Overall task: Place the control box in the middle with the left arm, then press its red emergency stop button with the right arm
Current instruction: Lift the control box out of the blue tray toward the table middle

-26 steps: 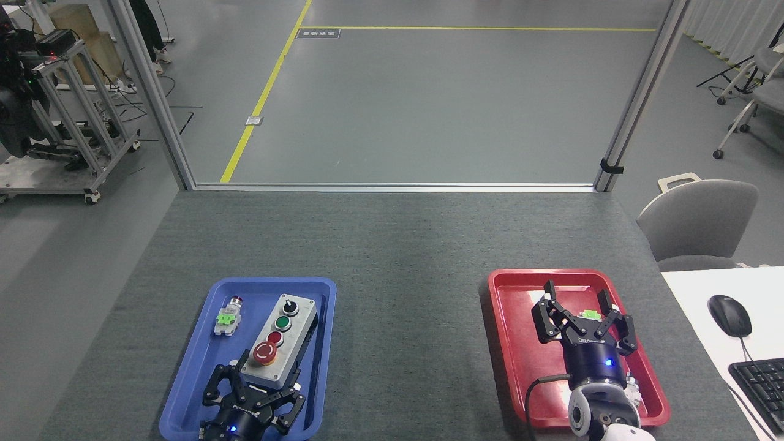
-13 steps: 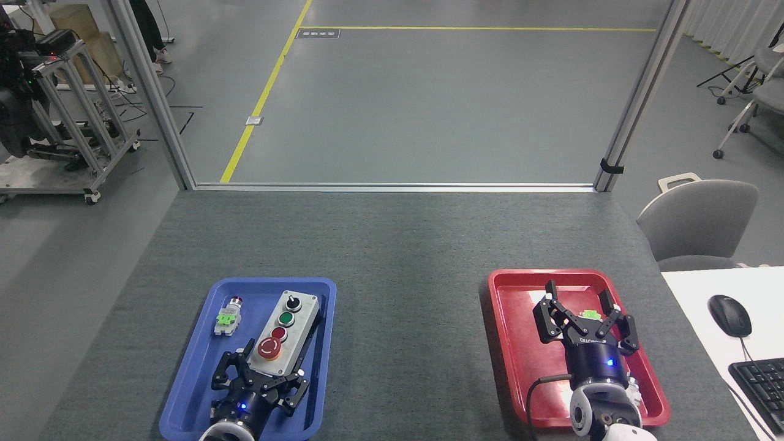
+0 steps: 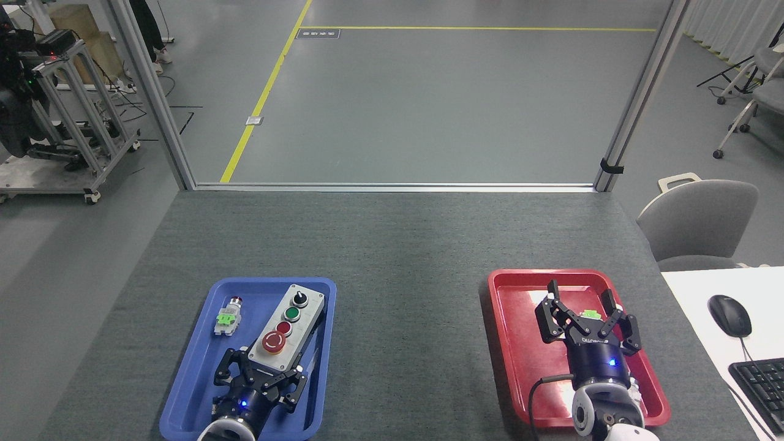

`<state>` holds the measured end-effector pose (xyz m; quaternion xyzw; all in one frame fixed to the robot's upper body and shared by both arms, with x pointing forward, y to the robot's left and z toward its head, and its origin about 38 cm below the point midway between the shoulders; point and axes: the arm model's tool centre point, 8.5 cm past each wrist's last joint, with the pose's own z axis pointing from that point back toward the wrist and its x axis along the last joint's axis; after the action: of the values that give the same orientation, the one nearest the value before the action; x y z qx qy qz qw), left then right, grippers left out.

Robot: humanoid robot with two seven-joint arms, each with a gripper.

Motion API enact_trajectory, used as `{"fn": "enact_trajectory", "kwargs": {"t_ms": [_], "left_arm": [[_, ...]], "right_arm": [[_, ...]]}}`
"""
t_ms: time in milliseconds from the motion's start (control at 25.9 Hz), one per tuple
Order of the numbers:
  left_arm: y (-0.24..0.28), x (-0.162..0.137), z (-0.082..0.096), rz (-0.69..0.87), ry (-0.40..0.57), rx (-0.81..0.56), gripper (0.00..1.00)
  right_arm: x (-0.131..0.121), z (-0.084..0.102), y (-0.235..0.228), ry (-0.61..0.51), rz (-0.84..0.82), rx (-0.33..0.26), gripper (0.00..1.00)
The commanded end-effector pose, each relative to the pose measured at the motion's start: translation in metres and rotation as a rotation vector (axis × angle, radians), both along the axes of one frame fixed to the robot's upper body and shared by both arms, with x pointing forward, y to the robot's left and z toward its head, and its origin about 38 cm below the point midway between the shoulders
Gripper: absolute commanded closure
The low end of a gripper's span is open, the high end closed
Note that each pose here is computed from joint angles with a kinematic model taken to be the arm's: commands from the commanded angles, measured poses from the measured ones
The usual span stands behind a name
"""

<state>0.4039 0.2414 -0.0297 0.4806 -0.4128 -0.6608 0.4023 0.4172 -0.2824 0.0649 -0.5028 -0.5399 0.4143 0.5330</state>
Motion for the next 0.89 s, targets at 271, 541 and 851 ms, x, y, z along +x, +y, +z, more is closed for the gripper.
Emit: {"fn": "enact_trajectory", "kwargs": {"t_ms": [271,541,851], "left_arm": [[-0.004,0.004,0.01,-0.058,-0.003,-0.1,1.0],[-0.009,0.013,0.059,-0.111,-0.117,-0.239,1.0],[-0.022,0.035,0.09,-0.139,-0.171,-0.255,1.0]], "right_arm": [[-0.002,-0.001,-0.003,-0.001,-0.005,0.026,0.0],[-0.002,-0.001,-0.003,-0.002,-0.007,0.034,0.0],[-0.002,-0.002,-0.001,-0.002,-0.007,0.037,0.0]]}}
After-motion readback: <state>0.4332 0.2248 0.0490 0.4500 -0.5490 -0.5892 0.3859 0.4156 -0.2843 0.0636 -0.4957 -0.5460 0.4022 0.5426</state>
